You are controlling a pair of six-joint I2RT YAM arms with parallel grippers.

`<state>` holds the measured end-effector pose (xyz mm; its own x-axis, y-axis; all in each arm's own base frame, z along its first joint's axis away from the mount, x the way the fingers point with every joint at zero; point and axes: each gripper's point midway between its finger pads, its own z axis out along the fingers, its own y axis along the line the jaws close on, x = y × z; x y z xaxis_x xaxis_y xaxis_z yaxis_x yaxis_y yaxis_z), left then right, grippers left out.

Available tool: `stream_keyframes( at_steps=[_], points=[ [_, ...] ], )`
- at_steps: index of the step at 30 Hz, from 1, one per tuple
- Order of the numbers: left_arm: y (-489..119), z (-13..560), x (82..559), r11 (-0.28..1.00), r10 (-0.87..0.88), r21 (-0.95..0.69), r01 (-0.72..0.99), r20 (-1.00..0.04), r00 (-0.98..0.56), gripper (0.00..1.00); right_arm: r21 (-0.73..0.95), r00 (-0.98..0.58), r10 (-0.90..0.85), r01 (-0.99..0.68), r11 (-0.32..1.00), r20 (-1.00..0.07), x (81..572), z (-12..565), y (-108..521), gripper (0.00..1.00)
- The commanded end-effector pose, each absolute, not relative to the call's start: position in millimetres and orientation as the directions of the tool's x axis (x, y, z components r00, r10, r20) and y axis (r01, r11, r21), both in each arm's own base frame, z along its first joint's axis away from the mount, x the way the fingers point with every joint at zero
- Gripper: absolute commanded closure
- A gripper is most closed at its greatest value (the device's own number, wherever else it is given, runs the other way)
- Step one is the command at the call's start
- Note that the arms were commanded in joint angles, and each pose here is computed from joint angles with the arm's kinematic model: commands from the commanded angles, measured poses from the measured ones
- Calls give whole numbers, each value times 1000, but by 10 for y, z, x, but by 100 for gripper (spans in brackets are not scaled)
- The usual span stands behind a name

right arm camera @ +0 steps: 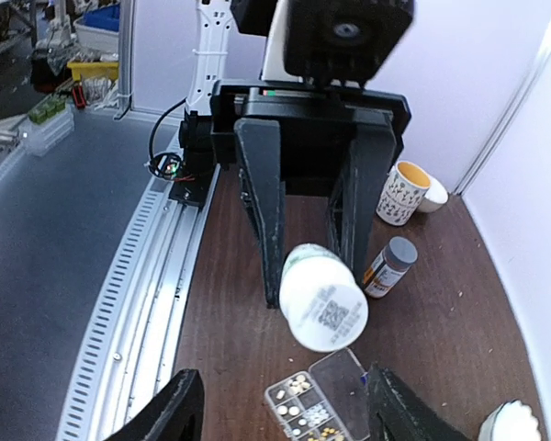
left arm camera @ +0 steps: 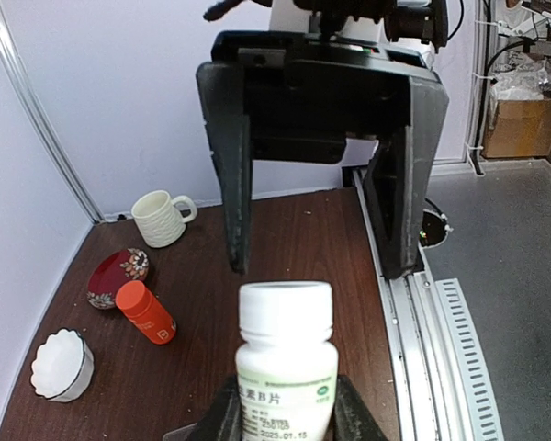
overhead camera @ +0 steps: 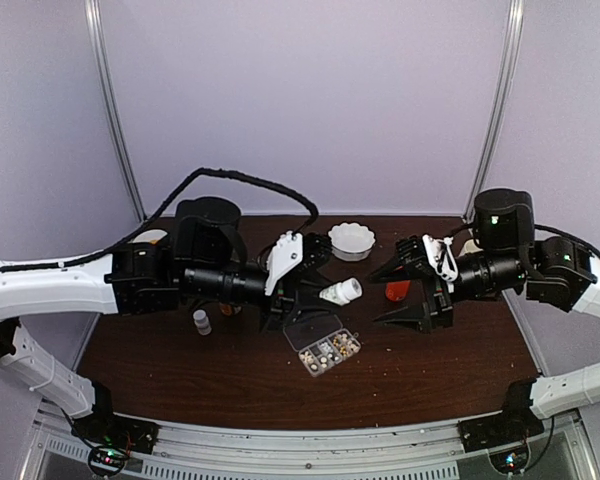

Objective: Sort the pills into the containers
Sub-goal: Screw the lid of the pill bottle onto the pill bottle.

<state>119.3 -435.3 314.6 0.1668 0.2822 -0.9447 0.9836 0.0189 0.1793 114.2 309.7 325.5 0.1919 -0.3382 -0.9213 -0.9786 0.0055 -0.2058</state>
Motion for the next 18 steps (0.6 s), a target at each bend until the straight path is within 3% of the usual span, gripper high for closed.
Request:
stream_keyframes(
  at_steps=[1,6,13,18],
  points=[
    [-4423,3246,1112,-25,257,143,989,-955,145,100,-490,497,-287,-866,-103,-819,1129,3400,3161,37],
    [-4432,3232,1092,-37,259,134,990,-956,139,100,-543,547,-295,-834,-102,-784,1181,3422,3199,33],
    [-4449,3205,1093,-43,268,129,991,-954,136,100,-525,549,-317,-835,-163,-774,1141,3377,3244,51],
    [-4455,3206,1085,-50,274,129,990,-952,138,100,-520,550,-314,-835,-181,-774,1111,3355,3276,56]
  ],
)
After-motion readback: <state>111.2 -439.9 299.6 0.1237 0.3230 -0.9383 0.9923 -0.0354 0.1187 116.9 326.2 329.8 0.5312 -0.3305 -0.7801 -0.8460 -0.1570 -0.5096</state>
